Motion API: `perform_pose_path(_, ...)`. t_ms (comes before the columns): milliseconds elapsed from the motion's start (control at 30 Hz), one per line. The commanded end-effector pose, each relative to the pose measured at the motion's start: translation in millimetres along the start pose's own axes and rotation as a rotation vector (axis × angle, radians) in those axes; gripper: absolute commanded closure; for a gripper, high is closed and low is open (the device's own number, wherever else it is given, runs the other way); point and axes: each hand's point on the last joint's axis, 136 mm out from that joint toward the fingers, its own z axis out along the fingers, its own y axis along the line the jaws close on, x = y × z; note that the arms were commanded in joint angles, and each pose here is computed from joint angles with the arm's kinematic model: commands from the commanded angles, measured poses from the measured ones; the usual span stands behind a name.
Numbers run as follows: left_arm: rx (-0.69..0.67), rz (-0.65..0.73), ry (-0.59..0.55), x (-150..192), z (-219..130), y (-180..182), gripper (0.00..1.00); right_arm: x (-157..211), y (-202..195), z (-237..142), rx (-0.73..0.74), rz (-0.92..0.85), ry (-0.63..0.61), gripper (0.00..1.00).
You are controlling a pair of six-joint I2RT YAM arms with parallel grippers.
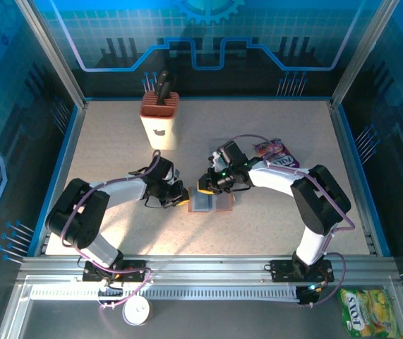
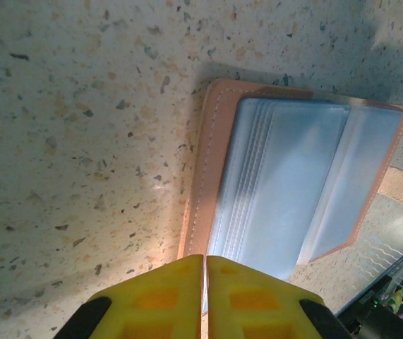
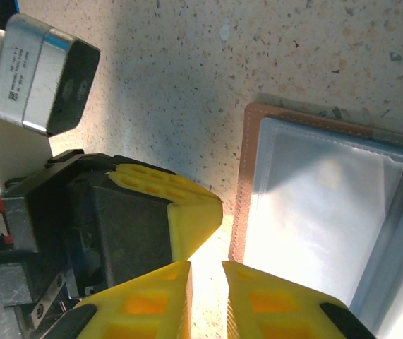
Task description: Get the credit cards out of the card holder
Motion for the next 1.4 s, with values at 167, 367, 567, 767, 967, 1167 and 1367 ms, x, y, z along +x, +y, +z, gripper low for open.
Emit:
perform_pose_path(167,0.019,0.002,0.006,-3,0,-7,0.9,11,-13,9,0.018,0.013,0.037,0.78)
perform_pose_path(367,0.005,0.003,0.002,-4,2,-6,0.9,11,-18,10,0.042,0.012,0.048,0.76)
perform_pose_path(567,0.021,0.005,0.016,-5,4,-12,0.92,12,-22,9,0.053,0.018,0.057,0.76)
perform_pose_path(767,0.025,0.006,0.022,-5,6,-13,0.93,12,-26,9,0.06,0.027,0.059,0.78)
perform_pose_path(967,0.018,0.002,0.043,1,10,-7,0.94,10,-28,10,0.067,0.03,0.06,0.78)
perform_pose_path(1167,-0.013,-0.017,0.055,3,15,2,0.94,12,-31,11,0.075,0.037,0.064,0.77)
perform_pose_path(1367,-0.058,-0.027,0.066,5,18,12,0.94,14,-38,12,0.093,0.046,0.073,0.76)
